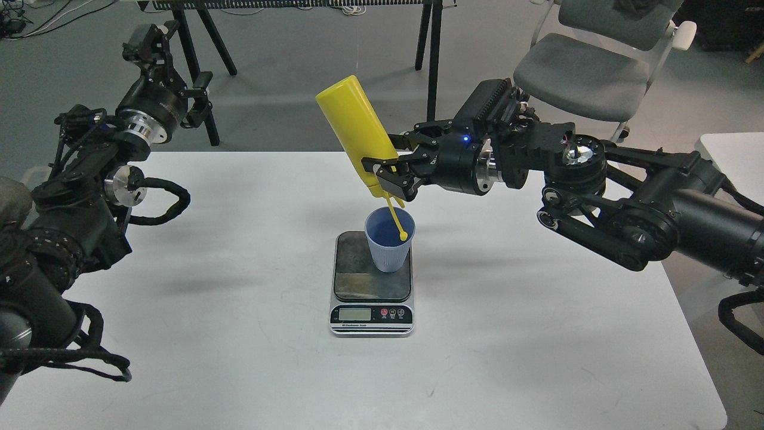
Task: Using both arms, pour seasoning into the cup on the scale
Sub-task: 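Hold the inverted yellow bottle over the cup to pour, then raise the yellow bottle upright and carry it back toward its spot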
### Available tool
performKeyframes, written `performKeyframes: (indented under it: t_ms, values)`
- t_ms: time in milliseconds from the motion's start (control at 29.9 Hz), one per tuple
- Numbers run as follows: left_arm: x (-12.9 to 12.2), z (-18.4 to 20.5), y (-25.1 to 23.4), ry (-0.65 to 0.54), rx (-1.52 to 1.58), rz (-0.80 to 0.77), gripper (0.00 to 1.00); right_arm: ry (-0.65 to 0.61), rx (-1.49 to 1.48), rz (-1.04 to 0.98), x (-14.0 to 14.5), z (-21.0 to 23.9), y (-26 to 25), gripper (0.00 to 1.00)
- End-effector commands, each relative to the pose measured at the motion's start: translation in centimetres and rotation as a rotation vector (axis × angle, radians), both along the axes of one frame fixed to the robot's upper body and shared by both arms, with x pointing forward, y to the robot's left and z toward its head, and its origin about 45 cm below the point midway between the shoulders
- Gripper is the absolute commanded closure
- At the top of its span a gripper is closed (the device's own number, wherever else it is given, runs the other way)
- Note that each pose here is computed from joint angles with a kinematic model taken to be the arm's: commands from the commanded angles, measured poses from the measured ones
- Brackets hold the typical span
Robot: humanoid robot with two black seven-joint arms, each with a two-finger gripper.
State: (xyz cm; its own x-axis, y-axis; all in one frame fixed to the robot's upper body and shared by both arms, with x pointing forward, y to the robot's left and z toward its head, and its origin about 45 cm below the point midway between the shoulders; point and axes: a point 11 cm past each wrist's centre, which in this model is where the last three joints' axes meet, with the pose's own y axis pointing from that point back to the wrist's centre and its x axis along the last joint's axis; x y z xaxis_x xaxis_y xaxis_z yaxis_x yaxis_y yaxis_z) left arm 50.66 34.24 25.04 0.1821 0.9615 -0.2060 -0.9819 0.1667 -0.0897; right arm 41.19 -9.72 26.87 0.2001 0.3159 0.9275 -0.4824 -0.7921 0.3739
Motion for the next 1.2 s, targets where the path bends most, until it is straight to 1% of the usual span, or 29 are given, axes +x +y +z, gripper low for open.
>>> performKeyframes:
  t_ms: [0,234,267,401,501,635,735,802,835,902,969,1002,1069,1169]
  values:
    - [0.0,0.0,0.0,0.001,0.001,0.000,0.01,-0.002,-0.002,-0.004,0.2,-0.1,-0.2,0.48]
    - [0.0,0.0,0.0,-0.001,-0.001,0.001,0.01,0.019,0.019,-0.025,0.5,0.2,-0.5,0.48]
    - [0.0,0.0,0.0,-0.001,-0.001,0.001,0.01,0.045,0.046,-0.049,0.8,0.4,-0.9,0.48]
    - [0.0,0.0,0.2,0.000,0.002,0.003,0.01,0.214,0.251,-0.180,2.2,1.6,-2.3,0.48]
    - [0.0,0.0,0.3,0.000,0.003,0.004,0.01,0.299,0.401,-0.298,3.7,3.5,-5.4,0.48]
    - [0.0,0.1,0.1,-0.001,0.001,0.001,0.01,0.517,0.651,-0.404,4.5,6.0,-8.7,0.48]
    - [0.0,0.1,0.0,-0.002,0.001,0.000,0.01,0.744,0.890,-0.450,4.5,7.7,-11.6,0.48]
    - [0.2,0.5,-0.3,-0.009,-0.001,-0.005,0.01,0.936,1.085,-0.430,4.3,8.9,-13.3,0.48]
    - [0.3,0.6,-0.4,-0.011,0.000,-0.008,0.01,1.047,1.228,-0.424,4.2,9.1,-14.8,0.48]
    - [0.4,0.5,-0.9,-0.010,-0.005,-0.016,0.01,1.176,1.493,-0.460,4.4,8.3,-17.4,0.48]
    - [0.4,0.5,-1.0,-0.010,-0.006,-0.017,0.01,1.280,1.690,-0.489,4.2,6.7,-19.1,0.48]
    - [0.4,0.4,-1.1,-0.010,-0.006,-0.018,0.01,1.306,1.758,-0.506,4.0,5.8,-20.0,0.48]
    - [0.4,0.4,-1.3,-0.009,-0.007,-0.022,0.01,1.332,1.893,-0.518,3.3,4.6,-21.8,0.48]
    - [0.3,0.2,-1.2,-0.005,-0.005,-0.020,0.01,1.360,2.043,-0.504,1.6,2.7,-23.5,0.48]
